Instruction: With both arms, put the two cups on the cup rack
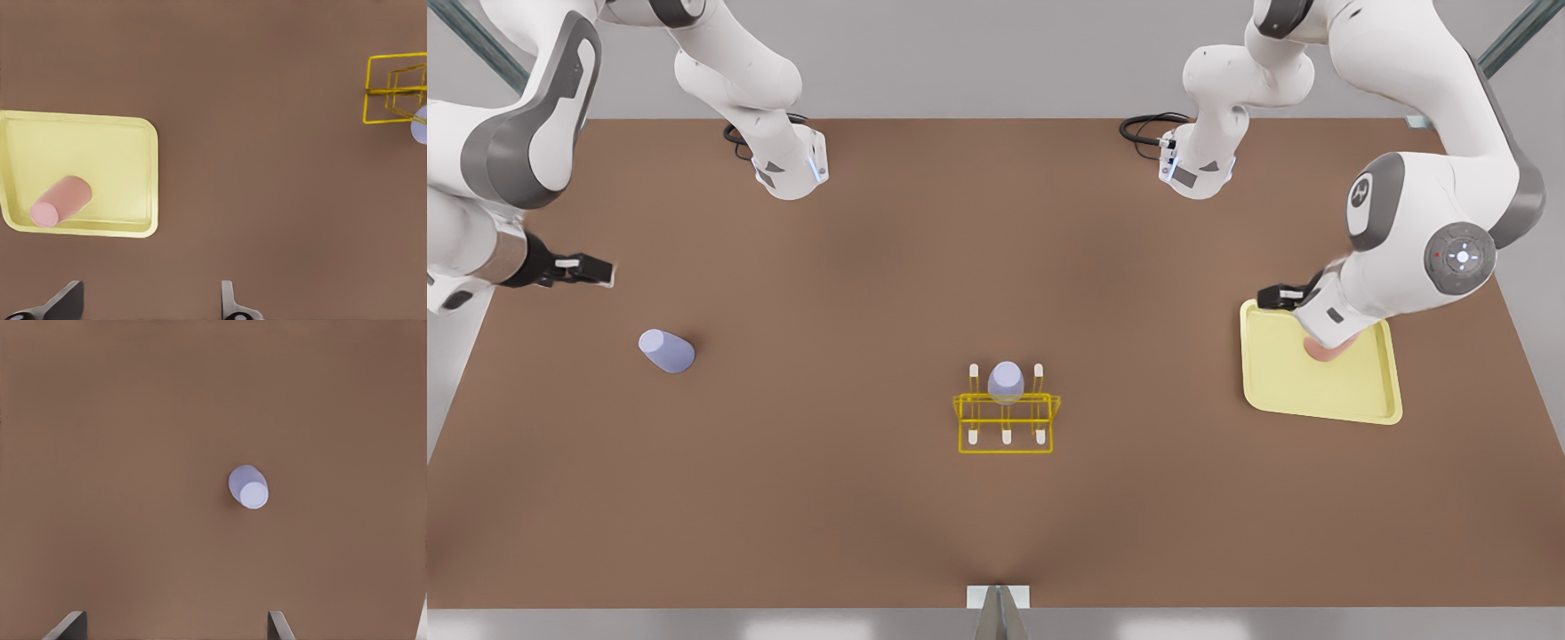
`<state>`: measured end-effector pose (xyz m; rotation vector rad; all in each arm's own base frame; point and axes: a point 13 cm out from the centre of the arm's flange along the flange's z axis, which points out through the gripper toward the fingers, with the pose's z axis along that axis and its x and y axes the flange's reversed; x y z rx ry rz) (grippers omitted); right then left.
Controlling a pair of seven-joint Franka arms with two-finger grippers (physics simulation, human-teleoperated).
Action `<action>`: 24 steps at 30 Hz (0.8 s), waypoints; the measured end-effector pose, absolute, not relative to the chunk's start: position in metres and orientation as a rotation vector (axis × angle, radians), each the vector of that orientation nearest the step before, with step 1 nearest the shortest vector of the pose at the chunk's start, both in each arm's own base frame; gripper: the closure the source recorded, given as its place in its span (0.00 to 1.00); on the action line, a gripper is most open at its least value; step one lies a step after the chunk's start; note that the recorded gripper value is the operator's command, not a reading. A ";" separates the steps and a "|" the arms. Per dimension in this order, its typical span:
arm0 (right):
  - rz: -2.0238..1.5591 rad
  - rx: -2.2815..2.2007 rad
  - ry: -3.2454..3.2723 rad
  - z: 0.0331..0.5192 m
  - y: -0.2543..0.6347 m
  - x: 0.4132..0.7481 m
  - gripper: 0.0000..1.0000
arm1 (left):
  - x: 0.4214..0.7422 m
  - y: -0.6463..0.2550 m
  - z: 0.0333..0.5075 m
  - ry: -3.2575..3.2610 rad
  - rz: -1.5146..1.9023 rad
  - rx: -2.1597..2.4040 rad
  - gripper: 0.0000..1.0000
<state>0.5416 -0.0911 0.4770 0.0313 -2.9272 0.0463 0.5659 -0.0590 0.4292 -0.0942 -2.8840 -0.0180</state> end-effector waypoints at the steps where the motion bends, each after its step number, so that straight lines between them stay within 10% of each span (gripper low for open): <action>1: 0.050 0.042 -2.944 0.477 -0.092 0.546 0.00 | 0.571 -0.060 0.430 -2.903 -0.014 -0.093 0.00; 12: 0.005 -0.060 -2.883 0.250 -0.208 0.577 0.00 | 0.539 0.147 0.229 -2.872 0.072 0.252 0.00; 24: 0.030 0.019 -3.063 0.151 -0.193 0.549 0.00 | 0.504 0.220 0.128 -3.026 -0.019 -0.153 0.00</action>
